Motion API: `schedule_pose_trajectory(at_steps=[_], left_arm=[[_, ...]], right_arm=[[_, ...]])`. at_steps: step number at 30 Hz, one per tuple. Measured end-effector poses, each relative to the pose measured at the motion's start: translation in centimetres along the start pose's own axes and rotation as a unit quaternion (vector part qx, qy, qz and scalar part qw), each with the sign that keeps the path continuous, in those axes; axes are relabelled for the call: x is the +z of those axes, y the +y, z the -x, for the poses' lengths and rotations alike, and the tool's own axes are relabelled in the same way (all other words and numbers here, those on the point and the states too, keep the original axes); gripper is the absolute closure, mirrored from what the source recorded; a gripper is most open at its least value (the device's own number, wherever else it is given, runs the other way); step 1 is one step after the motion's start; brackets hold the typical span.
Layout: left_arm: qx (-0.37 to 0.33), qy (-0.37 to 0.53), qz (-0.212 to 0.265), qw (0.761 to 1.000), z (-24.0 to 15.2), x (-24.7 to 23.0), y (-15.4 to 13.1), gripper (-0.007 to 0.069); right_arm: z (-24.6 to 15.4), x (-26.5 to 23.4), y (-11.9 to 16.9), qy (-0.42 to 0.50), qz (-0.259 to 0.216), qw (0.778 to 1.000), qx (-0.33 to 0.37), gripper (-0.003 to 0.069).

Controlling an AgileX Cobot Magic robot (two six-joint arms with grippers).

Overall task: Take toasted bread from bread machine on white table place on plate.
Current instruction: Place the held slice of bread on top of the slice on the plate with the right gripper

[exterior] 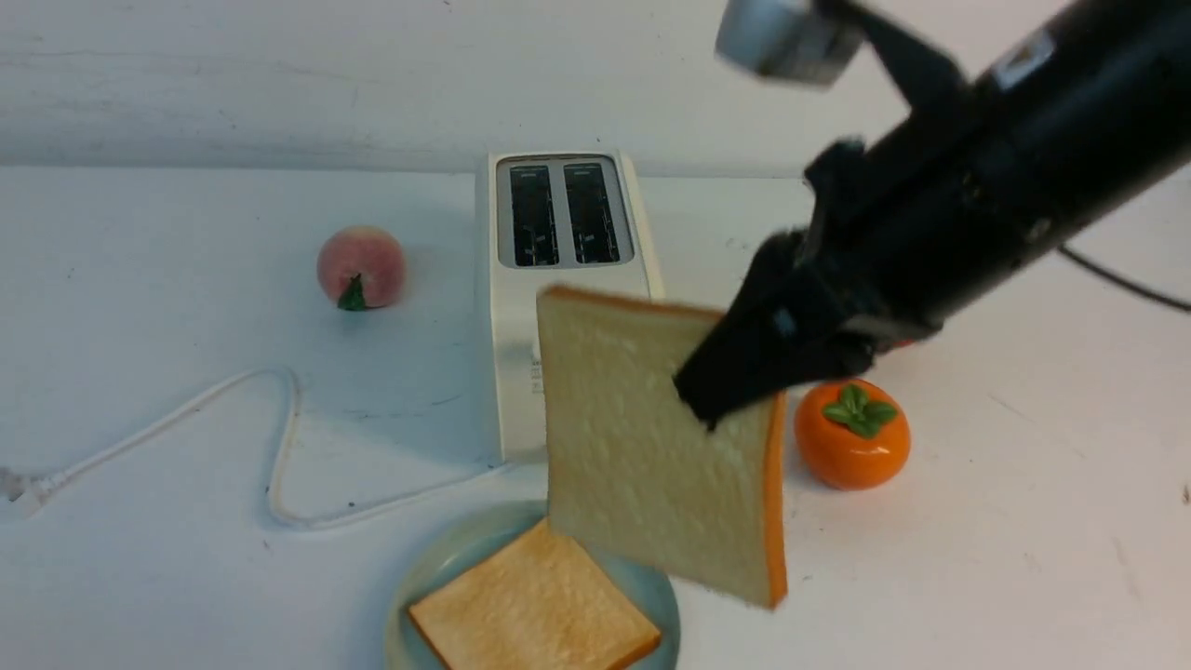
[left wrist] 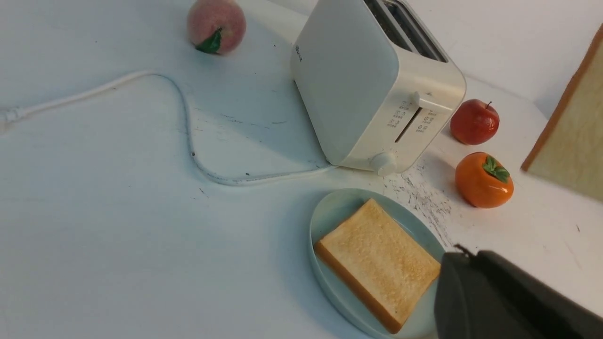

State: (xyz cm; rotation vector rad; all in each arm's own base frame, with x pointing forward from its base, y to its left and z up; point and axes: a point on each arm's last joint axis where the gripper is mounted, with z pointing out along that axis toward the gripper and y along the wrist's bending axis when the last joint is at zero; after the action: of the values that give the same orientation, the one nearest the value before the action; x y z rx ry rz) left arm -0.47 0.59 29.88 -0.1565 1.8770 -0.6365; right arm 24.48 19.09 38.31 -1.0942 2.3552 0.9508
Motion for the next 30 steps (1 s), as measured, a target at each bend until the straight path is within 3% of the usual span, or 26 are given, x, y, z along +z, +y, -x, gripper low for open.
schedule_pose_trajectory(at_steps=[4,11,20,24,26,27,28,30], left_arm=[[0.001,0.000,0.001,1.000,0.0,0.0,0.0,0.0639],[0.002,0.008,0.008,1.000,-0.2,0.0,0.2,0.0639],[0.002,0.032,0.024,0.999,-0.6,0.0,0.4,0.0639],[0.002,0.038,0.028,0.999,-0.7,0.0,0.5,0.0639],[0.002,0.039,0.029,0.999,-0.7,0.0,0.5,0.0639],[0.002,0.039,0.029,0.999,-0.7,0.0,0.5,0.0639],[0.002,0.041,0.030,0.999,-0.8,0.0,0.6,0.0639],[0.002,0.044,0.032,0.999,-0.8,0.0,0.6,0.0639]], right_arm=[[-2.2,4.5,-2.5,0.038,0.037,0.998,0.024,0.0538],[-2.0,9.9,-5.6,-0.013,0.094,0.993,0.069,0.0538],[-2.9,14.9,-9.2,-0.003,0.103,0.988,0.118,0.0517],[-3.0,15.6,-10.0,-0.012,0.086,0.988,0.131,0.0409],[-2.9,15.7,-10.2,-0.018,0.077,0.988,0.132,0.0313],[-2.9,15.7,-10.2,-0.019,0.076,0.988,0.132,0.0313],[-2.9,15.7,-10.3,-0.019,0.073,0.989,0.131,0.0249],[-2.8,15.6,-10.3,-0.015,0.068,0.990,0.121,0.0190]])
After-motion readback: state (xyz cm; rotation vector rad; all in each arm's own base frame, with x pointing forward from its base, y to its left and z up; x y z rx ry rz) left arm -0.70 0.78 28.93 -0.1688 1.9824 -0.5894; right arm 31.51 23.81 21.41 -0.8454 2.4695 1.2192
